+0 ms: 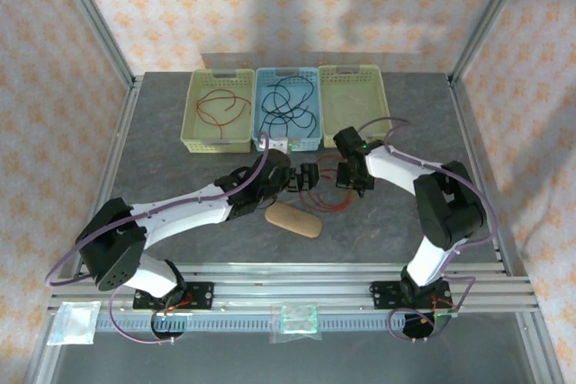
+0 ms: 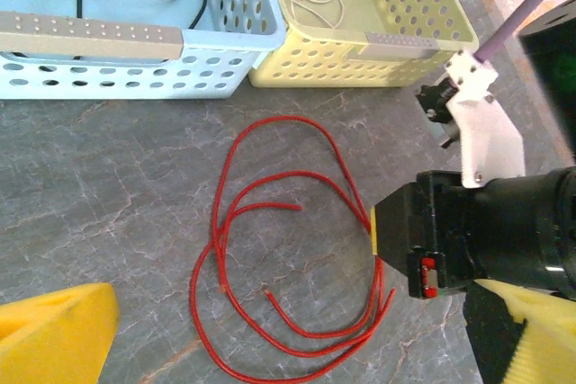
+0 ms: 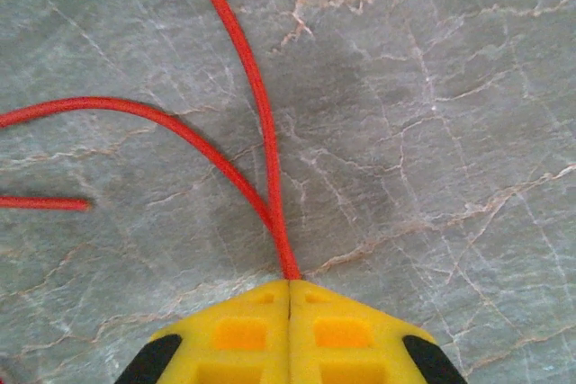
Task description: Untangle the cables
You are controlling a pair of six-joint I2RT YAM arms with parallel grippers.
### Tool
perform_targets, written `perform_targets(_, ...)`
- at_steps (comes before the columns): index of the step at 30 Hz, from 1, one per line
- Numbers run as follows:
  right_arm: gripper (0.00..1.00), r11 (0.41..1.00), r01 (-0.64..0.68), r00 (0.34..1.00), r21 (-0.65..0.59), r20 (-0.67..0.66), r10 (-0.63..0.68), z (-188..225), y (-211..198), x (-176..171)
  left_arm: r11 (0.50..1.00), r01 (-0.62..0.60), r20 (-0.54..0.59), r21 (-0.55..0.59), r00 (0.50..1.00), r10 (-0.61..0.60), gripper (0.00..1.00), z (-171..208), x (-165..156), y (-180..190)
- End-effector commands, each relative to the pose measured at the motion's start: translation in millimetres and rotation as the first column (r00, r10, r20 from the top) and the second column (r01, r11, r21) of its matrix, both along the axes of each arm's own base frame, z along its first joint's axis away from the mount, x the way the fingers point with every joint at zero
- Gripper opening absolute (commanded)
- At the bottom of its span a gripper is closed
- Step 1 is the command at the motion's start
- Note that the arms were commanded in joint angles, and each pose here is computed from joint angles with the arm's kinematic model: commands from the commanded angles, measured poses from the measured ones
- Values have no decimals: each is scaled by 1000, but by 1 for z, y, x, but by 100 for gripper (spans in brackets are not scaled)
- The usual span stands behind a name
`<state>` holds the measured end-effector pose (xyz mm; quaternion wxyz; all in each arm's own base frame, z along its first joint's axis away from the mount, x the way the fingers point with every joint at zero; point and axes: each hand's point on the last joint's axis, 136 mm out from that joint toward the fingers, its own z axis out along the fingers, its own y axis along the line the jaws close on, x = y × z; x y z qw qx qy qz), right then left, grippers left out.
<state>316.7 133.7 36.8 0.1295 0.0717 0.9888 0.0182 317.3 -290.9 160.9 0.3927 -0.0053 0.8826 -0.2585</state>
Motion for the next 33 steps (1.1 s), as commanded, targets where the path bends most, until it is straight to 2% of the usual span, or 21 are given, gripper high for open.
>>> perform_targets(1, 5, 1000, -7, 994, 16, 106, 5, 42, -3, 9, 999, -34, 31, -5, 999, 34, 99, 10, 7, 5)
perform_targets(5, 0, 998, -49, 980, 29, 195, 43, 76, -3, 10, 999, -39, 56, -34, 998, 41, 99, 20, 15, 10)
perform_targets(10, 0, 997, -74, 959, 5, 275, 70, 103, -11, 7, 997, -45, 78, -62, 996, 49, 99, 28, 25, 23)
perform_targets(13, 14, 997, -82, 978, 3, 195, 79, 87, -8, 2, 999, -29, 86, -44, 996, 33, 99, 31, 28, 24)
perform_targets(15, 19, 998, -69, 987, 8, 149, 67, 71, -6, 2, 999, 37, 108, -10, 994, -36, 99, 35, 25, 14)
perform_targets(20, 23, 999, -28, 994, 25, 111, 25, 48, -1, 7, 992, 128, 136, 16, 982, -129, 99, 41, 7, -12)
perform_targets(28, 27, 1000, -28, 999, 2, 25, 28, 12, 1, 7, 990, 137, 127, -47, 983, -130, 99, 34, -5, -22)
perform_targets(33, 26, 999, -27, 1000, -19, -5, 27, 0, -1, 8, 992, 121, 141, -23, 983, -116, 99, 37, -2, -17)
